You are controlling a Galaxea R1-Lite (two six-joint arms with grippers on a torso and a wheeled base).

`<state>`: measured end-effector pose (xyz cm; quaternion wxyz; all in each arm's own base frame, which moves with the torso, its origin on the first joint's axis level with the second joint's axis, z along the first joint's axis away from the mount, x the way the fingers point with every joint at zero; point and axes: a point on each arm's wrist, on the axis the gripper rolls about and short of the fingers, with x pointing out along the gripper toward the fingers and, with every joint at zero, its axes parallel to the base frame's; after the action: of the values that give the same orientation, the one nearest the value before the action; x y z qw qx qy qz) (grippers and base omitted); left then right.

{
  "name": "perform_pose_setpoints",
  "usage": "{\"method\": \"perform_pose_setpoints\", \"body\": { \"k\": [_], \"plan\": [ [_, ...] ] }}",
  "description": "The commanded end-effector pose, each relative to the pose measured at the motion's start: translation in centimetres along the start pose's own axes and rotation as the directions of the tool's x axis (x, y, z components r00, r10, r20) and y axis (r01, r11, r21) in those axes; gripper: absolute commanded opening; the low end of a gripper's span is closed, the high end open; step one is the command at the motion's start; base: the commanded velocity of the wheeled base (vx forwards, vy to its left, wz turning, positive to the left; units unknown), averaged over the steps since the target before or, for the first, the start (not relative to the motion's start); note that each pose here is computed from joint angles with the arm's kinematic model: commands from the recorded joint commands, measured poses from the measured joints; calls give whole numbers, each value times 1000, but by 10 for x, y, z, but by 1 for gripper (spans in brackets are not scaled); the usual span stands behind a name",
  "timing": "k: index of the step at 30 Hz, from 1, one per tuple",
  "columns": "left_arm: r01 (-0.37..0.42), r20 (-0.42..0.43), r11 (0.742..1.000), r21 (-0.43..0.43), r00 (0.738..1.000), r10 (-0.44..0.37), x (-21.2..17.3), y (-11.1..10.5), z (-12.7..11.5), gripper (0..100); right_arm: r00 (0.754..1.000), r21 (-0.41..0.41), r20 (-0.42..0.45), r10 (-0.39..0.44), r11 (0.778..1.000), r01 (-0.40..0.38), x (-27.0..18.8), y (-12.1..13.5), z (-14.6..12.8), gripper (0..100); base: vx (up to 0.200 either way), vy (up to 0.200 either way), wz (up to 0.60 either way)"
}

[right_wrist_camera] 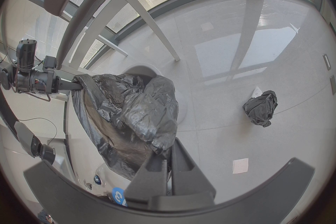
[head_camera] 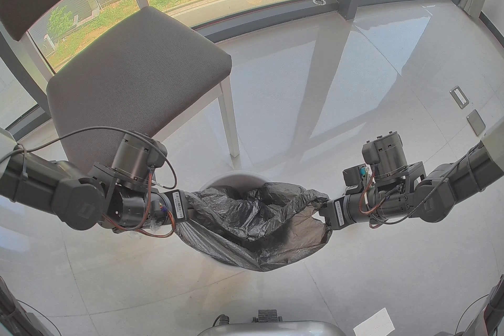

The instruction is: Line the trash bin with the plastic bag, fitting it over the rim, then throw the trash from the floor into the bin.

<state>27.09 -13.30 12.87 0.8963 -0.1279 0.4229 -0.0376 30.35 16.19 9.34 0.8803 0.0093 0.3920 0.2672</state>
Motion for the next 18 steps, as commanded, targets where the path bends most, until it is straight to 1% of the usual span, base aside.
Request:
{"method": "perform_pose_setpoints", "body": {
  "k": [1, 4, 7, 9, 13, 18],
  "plan": [
    [-7, -31, 1000, 3, 999, 7, 24, -10, -3, 0, 1000, 8, 1, -8, 1000, 8, 0, -3, 0, 0, 0, 0, 0],
    [-14, -30, 1000, -4, 999, 14, 24, -8, -1, 0, 1000, 3, -1, -2, 1000, 2, 0, -1, 0, 0, 0, 0, 0],
    [-32, -22, 999, -22, 999, 32, 18, 2, 1, 0, 1000, -3, -6, 3, 1000, -3, 3, 2, -1, 0, 0, 0, 0],
    [-46, -19, 998, -34, 999, 46, 14, 10, 0, 0, 1000, -11, -24, 11, 1000, -12, 8, 6, -4, 0, 0, 0, 0],
    [-60, -30, 998, -37, 998, 59, 10, 17, -6, 0, 999, -21, -47, 11, 1000, -12, 15, 9, -9, 0, 0, 0, 0],
    [-53, -21, 998, -39, 998, 53, 9, 15, -4, 0, 998, -31, -69, 10, 999, -12, 20, 8, -14, 0, 0, 0, 0]
  ]
}}
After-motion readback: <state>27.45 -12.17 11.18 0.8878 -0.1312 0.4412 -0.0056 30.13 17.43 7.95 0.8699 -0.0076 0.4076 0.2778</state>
